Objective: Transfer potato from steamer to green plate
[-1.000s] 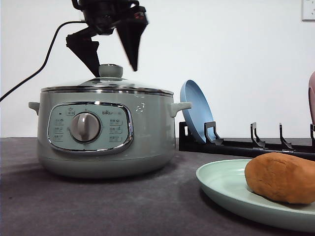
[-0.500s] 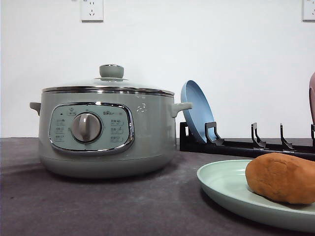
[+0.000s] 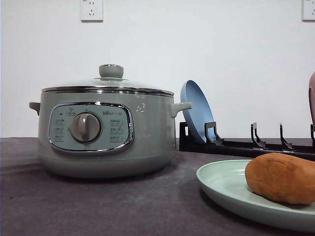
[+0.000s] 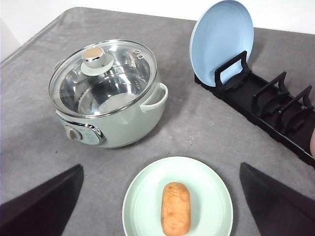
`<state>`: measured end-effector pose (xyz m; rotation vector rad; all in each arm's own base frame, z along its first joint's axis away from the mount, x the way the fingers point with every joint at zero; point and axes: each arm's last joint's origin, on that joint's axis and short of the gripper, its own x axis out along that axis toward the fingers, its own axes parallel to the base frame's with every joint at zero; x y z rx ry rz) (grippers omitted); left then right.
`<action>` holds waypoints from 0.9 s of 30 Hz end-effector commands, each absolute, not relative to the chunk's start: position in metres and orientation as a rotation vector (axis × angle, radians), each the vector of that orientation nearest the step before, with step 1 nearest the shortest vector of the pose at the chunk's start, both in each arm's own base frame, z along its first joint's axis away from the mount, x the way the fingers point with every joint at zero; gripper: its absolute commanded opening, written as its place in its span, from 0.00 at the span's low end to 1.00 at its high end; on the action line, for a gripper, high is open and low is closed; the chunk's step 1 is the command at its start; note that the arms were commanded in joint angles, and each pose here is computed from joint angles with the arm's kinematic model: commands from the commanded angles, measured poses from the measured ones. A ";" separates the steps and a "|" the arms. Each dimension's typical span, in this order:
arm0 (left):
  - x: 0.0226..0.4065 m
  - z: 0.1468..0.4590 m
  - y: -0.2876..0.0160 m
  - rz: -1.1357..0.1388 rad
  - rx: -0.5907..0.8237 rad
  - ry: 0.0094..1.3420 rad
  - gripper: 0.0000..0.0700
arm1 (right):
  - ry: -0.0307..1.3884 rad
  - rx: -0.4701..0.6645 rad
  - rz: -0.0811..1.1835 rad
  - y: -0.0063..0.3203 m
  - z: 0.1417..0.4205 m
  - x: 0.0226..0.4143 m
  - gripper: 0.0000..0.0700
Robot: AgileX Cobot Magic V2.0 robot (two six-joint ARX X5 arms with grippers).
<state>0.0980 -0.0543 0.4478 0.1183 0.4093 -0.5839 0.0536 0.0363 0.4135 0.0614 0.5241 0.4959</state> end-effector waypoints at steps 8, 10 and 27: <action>0.066 0.404 -0.038 -0.574 0.029 0.361 1.00 | 0.494 0.017 0.520 0.036 0.418 0.052 0.92; 0.064 0.404 -0.037 -0.573 0.028 0.351 1.00 | 0.494 0.018 0.520 0.036 0.418 0.053 0.92; 0.066 0.407 -0.038 -0.575 0.025 0.324 0.02 | 0.494 0.017 0.520 0.036 0.418 0.053 0.02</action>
